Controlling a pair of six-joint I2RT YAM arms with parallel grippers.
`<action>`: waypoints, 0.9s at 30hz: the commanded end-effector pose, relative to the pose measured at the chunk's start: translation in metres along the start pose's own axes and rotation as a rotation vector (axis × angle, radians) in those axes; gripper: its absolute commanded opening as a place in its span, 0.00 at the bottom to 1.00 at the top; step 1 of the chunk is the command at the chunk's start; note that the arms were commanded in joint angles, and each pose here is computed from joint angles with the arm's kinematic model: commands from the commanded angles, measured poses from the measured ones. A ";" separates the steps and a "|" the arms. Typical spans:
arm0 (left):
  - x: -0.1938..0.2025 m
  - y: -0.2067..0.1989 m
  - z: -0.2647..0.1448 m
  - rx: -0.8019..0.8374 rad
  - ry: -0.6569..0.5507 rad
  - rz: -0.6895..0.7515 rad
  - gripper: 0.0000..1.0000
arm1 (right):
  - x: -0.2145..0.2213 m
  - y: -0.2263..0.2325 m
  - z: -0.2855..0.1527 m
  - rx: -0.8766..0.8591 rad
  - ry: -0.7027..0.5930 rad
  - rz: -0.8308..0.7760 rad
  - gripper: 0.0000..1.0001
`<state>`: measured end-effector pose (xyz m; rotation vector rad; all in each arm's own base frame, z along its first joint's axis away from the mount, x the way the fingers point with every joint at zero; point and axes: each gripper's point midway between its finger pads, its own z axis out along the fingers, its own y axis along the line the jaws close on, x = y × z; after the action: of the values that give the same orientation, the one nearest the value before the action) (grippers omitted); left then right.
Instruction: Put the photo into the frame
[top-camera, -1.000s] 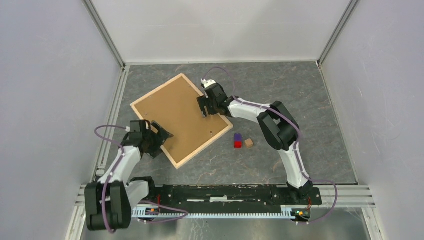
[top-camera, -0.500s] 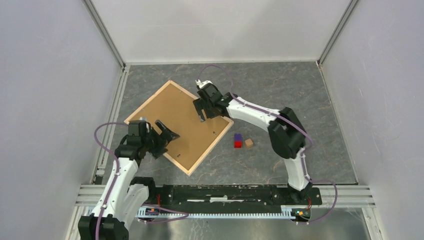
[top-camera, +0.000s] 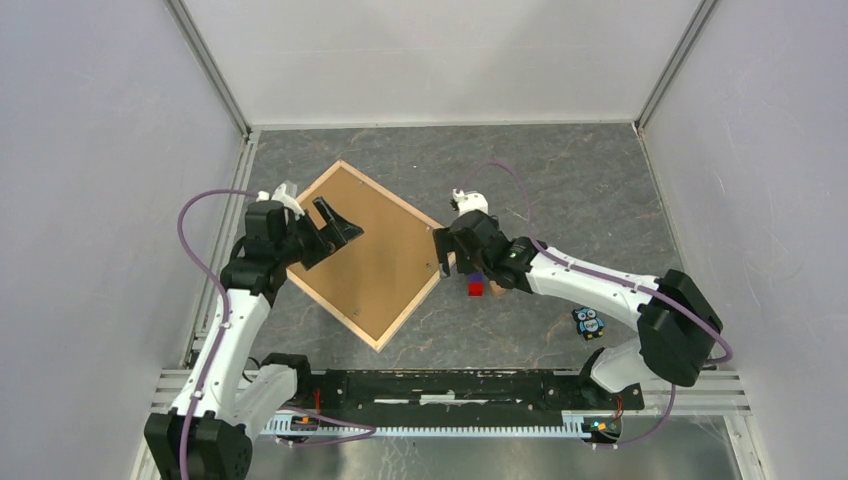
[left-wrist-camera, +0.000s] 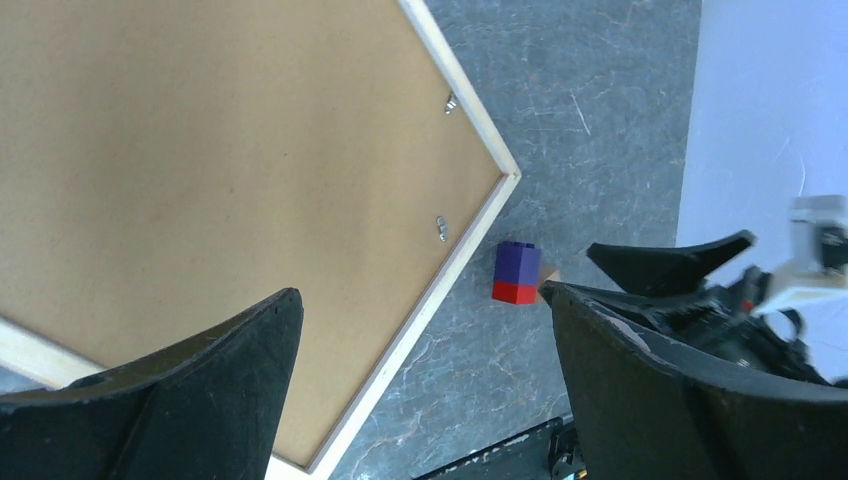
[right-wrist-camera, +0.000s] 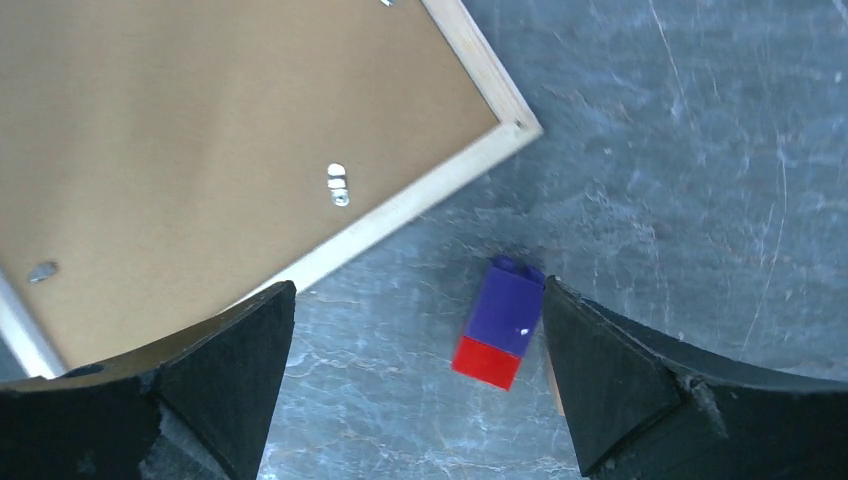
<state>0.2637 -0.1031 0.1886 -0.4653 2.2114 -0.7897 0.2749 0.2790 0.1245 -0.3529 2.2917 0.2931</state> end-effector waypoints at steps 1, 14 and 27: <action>-0.025 -0.034 0.001 0.102 -0.062 0.112 1.00 | -0.008 0.000 0.008 -0.044 -0.066 0.172 0.98; -0.043 -0.063 0.030 0.107 -0.059 0.273 1.00 | 0.035 0.001 0.056 0.151 0.130 0.465 0.92; -0.024 -0.059 0.031 0.144 -0.008 0.297 1.00 | 0.044 -0.007 0.080 0.244 0.134 0.469 0.74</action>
<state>0.3068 -0.1429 0.2108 -0.1650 2.1932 -0.7719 0.2879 0.2853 0.0246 0.2489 2.5443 0.2321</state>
